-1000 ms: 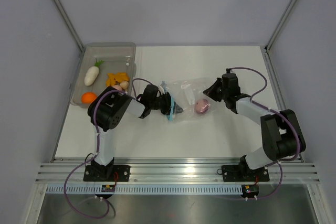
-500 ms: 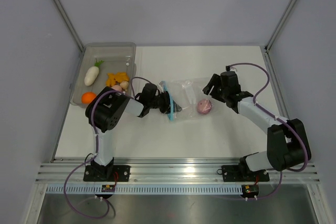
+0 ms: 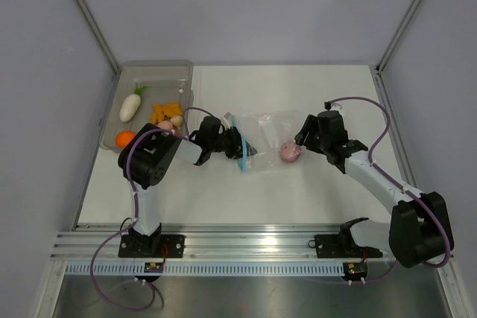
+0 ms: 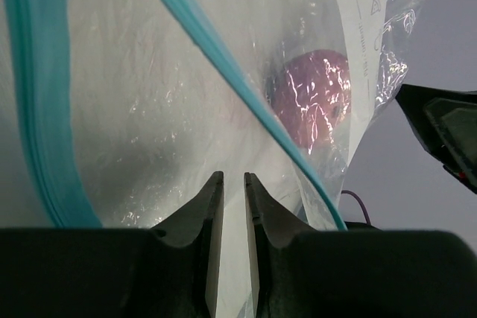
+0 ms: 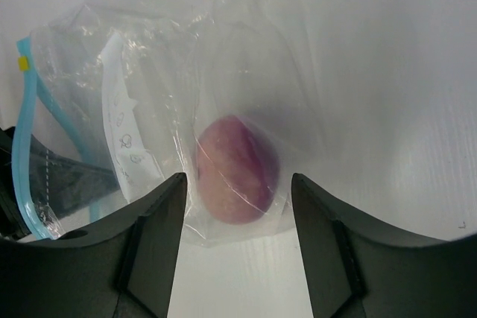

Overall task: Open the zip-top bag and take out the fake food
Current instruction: Adjust the fake vegetable in the zipper food storage bag.

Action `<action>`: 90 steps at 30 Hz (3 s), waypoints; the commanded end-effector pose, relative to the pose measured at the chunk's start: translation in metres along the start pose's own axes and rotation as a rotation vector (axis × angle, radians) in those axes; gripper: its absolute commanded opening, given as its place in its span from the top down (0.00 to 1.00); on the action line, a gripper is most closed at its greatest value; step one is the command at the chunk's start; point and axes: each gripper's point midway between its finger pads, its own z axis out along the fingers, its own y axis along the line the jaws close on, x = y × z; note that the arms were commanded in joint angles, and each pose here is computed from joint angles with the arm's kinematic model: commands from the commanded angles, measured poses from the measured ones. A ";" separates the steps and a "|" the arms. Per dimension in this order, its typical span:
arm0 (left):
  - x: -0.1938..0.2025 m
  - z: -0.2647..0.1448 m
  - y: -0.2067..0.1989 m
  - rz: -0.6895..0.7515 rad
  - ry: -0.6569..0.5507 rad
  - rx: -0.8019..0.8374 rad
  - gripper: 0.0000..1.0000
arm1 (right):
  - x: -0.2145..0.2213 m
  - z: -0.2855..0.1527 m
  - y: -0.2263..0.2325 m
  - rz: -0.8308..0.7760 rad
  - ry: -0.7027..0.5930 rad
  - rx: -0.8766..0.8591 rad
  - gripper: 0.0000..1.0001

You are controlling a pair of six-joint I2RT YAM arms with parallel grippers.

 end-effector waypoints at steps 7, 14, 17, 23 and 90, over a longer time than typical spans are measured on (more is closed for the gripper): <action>-0.008 -0.011 -0.019 0.054 -0.037 0.049 0.81 | 0.024 0.017 -0.004 -0.059 0.055 0.037 0.38; -0.008 -0.011 -0.018 0.052 -0.036 0.050 0.82 | 0.028 0.027 -0.005 -0.053 0.069 0.043 0.62; -0.008 -0.010 -0.018 0.051 -0.034 0.051 0.82 | 0.029 0.030 -0.003 -0.052 0.078 0.043 0.76; -0.008 -0.011 -0.024 0.059 -0.034 0.088 0.81 | 0.035 0.036 0.000 -0.051 0.100 0.028 1.00; -0.003 0.006 -0.043 0.155 -0.009 0.128 0.09 | 0.071 0.061 0.072 -0.574 0.080 0.187 1.00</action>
